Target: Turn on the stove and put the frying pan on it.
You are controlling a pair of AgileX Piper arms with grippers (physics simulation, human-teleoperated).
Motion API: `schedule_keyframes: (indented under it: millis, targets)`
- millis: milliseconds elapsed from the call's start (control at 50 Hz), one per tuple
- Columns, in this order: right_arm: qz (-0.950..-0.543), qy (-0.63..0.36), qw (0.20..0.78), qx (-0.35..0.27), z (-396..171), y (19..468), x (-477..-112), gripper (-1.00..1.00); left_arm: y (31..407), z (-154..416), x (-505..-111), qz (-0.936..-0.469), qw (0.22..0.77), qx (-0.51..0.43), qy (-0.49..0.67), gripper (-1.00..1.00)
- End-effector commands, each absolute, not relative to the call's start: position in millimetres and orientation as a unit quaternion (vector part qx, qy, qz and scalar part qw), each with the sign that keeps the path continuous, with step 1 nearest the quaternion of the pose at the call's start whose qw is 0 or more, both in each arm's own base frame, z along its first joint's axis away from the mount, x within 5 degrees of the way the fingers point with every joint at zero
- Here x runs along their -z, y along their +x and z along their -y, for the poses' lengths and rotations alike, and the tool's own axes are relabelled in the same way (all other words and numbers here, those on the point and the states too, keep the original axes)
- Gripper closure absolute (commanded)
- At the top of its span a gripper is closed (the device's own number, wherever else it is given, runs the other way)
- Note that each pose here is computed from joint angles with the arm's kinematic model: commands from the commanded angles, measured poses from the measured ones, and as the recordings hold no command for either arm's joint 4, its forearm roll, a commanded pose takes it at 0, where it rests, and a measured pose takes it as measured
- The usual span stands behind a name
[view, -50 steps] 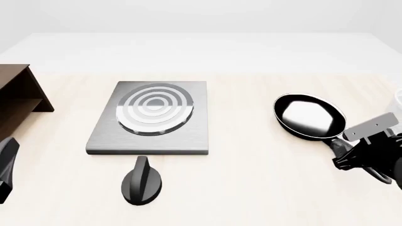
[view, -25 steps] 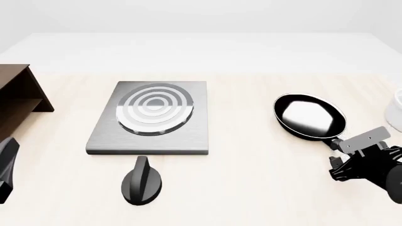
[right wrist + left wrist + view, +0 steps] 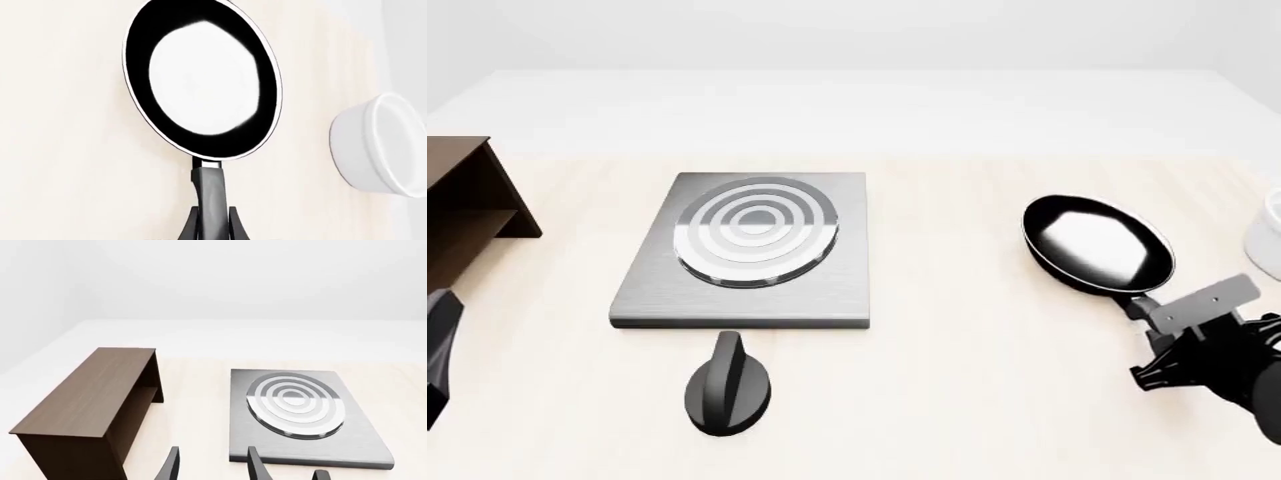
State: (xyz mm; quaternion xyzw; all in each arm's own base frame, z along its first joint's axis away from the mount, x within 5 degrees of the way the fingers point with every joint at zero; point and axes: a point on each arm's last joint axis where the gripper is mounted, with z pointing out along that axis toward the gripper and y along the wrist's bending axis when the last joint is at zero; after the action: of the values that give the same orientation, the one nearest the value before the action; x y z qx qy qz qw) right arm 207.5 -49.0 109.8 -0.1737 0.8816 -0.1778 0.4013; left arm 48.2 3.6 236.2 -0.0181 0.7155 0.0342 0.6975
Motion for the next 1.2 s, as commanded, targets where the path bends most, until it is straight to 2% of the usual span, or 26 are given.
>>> schedule_keyframes:
  millis: [20, 100, 240, 400, 640, 900, 1200]
  targets:
    - [-0.867, -0.177, 0.425, 0.188, 45, 208, -131, 1.00, 49, -4, -234, -0.716, 0.697, -0.034, -0.019, -1.00]
    - [-0.859, -0.183, 0.438, 0.194, 44, 207, -144, 1.00, 47, -3, -241, -0.715, 0.698, -0.033, -0.019, -1.00]
    - [-0.831, -0.207, 0.474, 0.207, 35, 209, -195, 1.00, 37, -3, -266, -0.715, 0.698, -0.033, -0.018, -1.00]
    - [-0.815, -0.242, 0.488, 0.198, 20, 208, -216, 1.00, 31, -2, -277, -0.715, 0.698, -0.034, -0.018, -1.00]
    - [-0.779, -0.319, 0.510, 0.177, -13, 230, -232, 1.00, 30, -2, -279, -0.716, 0.697, -0.034, -0.019, -1.00]
    - [-0.734, -0.381, 0.545, 0.136, -68, 284, -264, 1.00, 35, -3, -268, -0.718, 0.695, -0.030, -0.020, -1.00]
    - [-0.707, -0.433, 0.552, 0.088, -129, 314, -262, 1.00, 48, -3, -237, -0.718, 0.695, -0.027, -0.021, -1.00]
